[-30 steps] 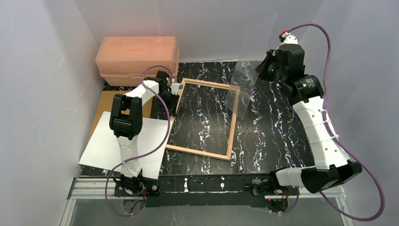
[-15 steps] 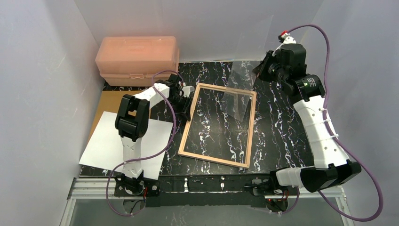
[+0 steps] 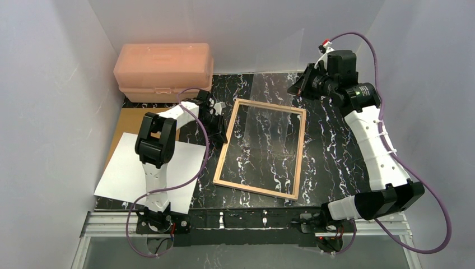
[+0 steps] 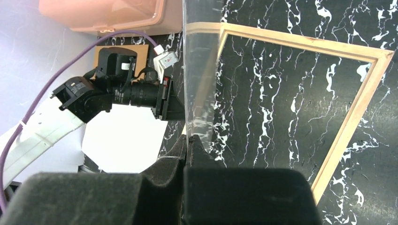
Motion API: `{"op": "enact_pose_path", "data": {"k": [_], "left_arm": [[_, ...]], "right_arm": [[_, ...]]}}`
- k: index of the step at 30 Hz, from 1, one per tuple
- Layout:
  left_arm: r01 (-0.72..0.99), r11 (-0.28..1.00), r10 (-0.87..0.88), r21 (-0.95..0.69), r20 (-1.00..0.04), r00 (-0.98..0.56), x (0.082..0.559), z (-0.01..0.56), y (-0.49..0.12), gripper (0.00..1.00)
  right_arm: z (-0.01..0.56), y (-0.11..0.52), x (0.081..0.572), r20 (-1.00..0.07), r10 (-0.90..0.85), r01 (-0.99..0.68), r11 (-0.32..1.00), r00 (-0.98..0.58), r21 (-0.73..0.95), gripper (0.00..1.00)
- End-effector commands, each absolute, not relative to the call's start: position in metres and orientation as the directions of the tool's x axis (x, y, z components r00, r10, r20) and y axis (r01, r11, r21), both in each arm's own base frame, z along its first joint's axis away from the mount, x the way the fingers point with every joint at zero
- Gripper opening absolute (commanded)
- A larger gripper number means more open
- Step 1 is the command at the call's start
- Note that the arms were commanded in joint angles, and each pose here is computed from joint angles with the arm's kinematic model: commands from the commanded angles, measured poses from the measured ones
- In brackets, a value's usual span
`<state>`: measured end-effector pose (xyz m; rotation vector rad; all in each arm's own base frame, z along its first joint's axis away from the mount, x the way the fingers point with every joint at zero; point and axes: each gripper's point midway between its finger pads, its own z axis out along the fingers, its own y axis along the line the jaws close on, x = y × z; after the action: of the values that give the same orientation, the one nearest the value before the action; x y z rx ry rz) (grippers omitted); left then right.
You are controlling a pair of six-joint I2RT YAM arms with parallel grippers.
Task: Put the photo into the frame
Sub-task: Adjust the photo frame at the center of the board.
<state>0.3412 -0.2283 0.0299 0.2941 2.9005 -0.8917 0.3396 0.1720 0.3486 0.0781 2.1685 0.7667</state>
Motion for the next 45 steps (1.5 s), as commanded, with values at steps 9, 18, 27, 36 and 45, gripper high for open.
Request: {"op": "enact_pose_path", "data": {"k": [9,18,27,36,45], "left_arm": [[-0.043,0.85,-0.122,-0.526,-0.116,-0.986,0.335,0.029,-0.187,0.0],[0.06,0.784,-0.061,-0.618,-0.173,-0.983,0.326,0.055,-0.201,0.05],[0.351,0.76,0.196,-0.547,-0.322,-0.926,0.343,0.075,-0.234,0.49],[0.489,0.832,0.388,-0.261,-0.355,-0.85,0.392,0.038,-0.228,0.55],[0.51,0.843,0.438,-0.171,-0.333,-0.835,0.402,0.015,-0.214,0.38]], "right_arm": [[0.375,0.189,0.338,-0.667,0.323,-0.279,0.724,-0.672,0.631,0.01],[0.354,0.189,0.336,-0.624,0.314,-0.25,0.719,-0.716,0.649,0.01],[0.365,0.155,0.332,-0.618,0.366,-0.203,0.725,-0.695,0.658,0.01],[0.373,0.141,0.324,-0.642,0.387,-0.18,0.75,-0.661,0.637,0.01],[0.368,0.137,0.321,-0.638,0.401,-0.166,0.749,-0.657,0.641,0.01]]}}
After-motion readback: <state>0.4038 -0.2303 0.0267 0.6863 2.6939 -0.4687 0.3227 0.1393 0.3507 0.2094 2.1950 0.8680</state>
